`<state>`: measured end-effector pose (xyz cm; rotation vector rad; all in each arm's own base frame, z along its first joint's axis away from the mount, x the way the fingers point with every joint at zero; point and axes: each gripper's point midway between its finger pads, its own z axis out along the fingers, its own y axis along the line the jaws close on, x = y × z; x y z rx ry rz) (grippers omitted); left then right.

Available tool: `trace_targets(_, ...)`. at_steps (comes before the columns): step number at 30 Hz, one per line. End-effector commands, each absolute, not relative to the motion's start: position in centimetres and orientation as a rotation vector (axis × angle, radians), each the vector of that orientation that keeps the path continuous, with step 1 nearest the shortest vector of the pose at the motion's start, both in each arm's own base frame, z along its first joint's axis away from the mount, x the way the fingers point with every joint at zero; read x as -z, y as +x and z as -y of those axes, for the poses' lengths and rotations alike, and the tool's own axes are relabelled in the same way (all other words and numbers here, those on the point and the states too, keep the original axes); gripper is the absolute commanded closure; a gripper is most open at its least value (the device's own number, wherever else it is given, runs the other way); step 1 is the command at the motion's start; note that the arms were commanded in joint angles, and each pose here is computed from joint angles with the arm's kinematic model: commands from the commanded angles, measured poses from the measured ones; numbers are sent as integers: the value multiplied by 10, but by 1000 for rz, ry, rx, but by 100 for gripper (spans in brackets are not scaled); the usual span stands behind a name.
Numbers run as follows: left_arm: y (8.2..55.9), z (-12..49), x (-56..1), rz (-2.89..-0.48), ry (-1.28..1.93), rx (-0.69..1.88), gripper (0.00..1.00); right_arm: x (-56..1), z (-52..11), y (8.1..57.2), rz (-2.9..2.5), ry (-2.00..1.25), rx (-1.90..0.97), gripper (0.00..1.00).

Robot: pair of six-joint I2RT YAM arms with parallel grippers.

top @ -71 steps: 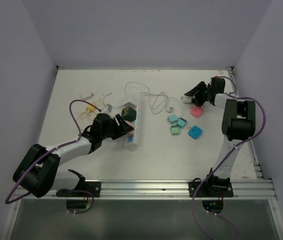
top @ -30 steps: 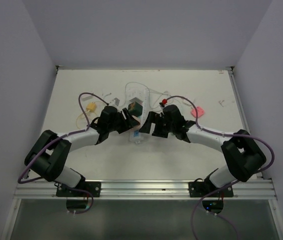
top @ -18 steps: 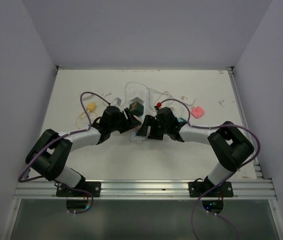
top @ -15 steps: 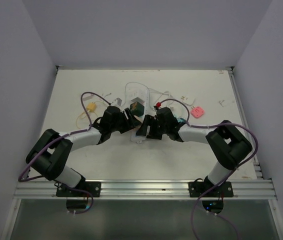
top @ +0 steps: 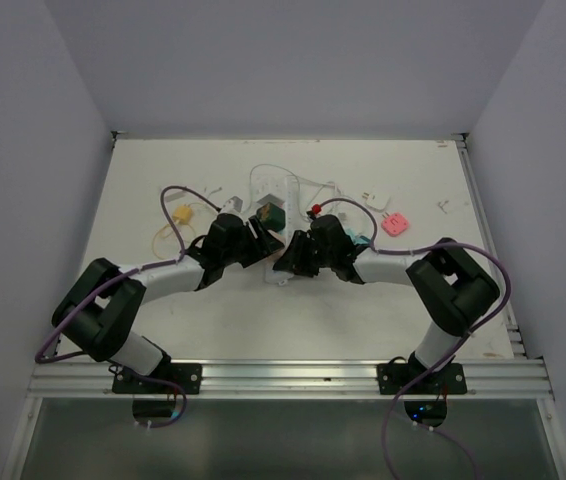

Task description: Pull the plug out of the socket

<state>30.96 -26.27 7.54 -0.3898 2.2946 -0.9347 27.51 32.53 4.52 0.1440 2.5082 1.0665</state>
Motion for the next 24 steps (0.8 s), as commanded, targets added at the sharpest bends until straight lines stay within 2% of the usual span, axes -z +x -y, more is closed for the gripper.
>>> trace_targets(1, 302, 267, -84, -2284, -354, 957, 90, -32, -306, 283, -2508, 159, -896, 100)
trace_targets(12, 305, 259, -104, -2218, -458, 965, 100, 3, -265, 275, -2615, 293, -625, 100)
trace_targets(24, 307, 236, -133, -2124, -547, 1039, 100, 25, -239, 272, -2656, 365, -522, 100)
